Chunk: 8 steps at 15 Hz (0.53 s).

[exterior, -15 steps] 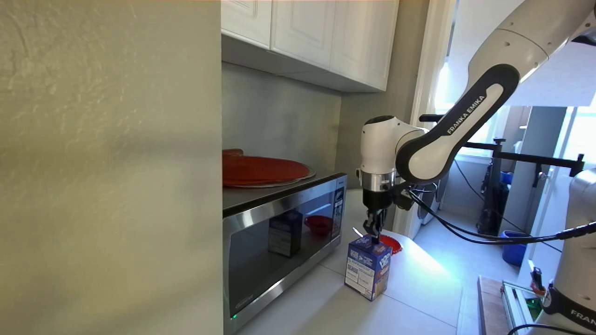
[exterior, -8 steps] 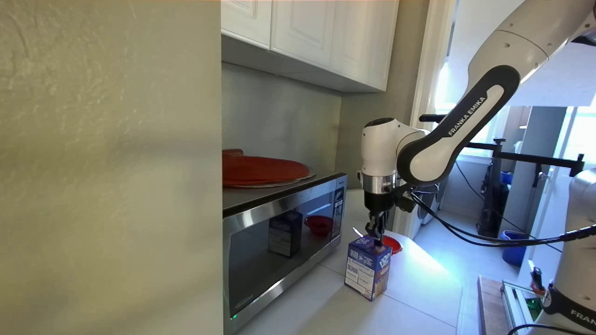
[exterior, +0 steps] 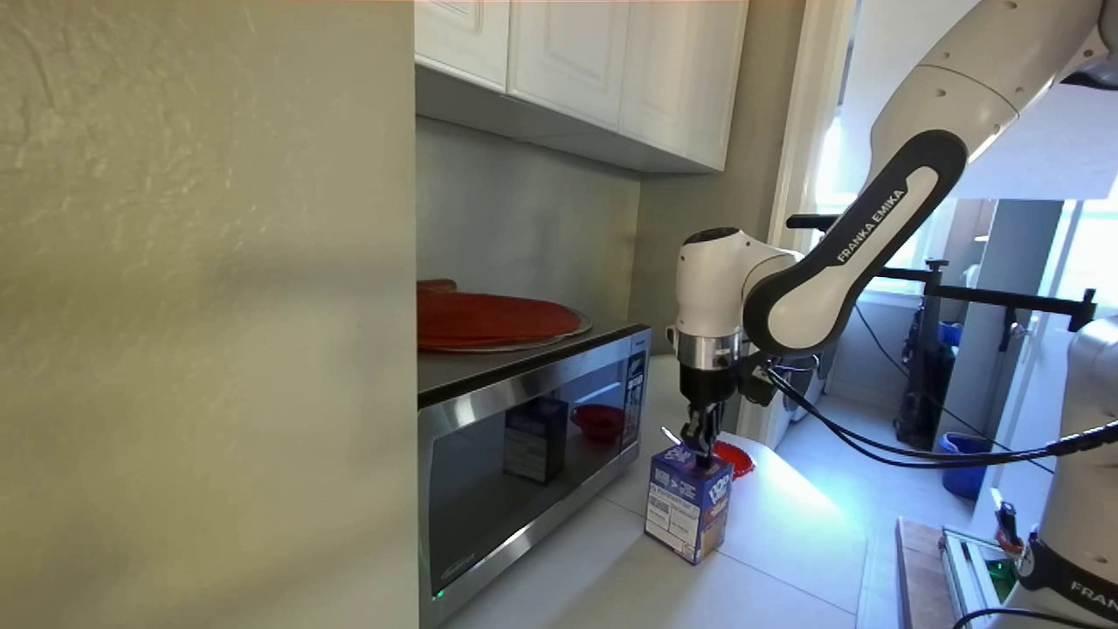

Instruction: Close the blue box fully

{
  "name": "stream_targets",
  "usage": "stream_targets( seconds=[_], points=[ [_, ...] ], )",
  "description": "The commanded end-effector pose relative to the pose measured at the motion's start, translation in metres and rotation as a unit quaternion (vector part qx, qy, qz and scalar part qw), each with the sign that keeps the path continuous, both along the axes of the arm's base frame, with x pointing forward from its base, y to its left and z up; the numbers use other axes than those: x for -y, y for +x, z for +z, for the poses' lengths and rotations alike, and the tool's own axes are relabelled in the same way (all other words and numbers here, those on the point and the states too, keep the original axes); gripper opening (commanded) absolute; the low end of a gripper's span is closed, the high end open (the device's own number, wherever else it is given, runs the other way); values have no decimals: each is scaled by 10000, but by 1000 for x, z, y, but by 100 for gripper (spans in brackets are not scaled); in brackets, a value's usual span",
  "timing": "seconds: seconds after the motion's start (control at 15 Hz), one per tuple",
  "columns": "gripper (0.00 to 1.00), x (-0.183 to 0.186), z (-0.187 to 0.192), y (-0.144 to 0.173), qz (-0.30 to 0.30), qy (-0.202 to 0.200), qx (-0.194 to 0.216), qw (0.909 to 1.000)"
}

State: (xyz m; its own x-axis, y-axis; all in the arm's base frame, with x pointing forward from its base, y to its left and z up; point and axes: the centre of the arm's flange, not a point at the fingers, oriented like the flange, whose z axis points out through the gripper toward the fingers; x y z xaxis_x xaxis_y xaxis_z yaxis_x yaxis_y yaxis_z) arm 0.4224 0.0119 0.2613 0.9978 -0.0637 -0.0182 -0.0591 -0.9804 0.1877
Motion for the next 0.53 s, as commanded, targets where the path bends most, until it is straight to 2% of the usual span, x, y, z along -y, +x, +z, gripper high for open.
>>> stream_targets(
  seconds=[0.0,0.47],
  points=[
    [0,-2,-13,5,52,-2,95,9999],
    [0,1,-19,6,91,-37,136,9999]
  ],
)
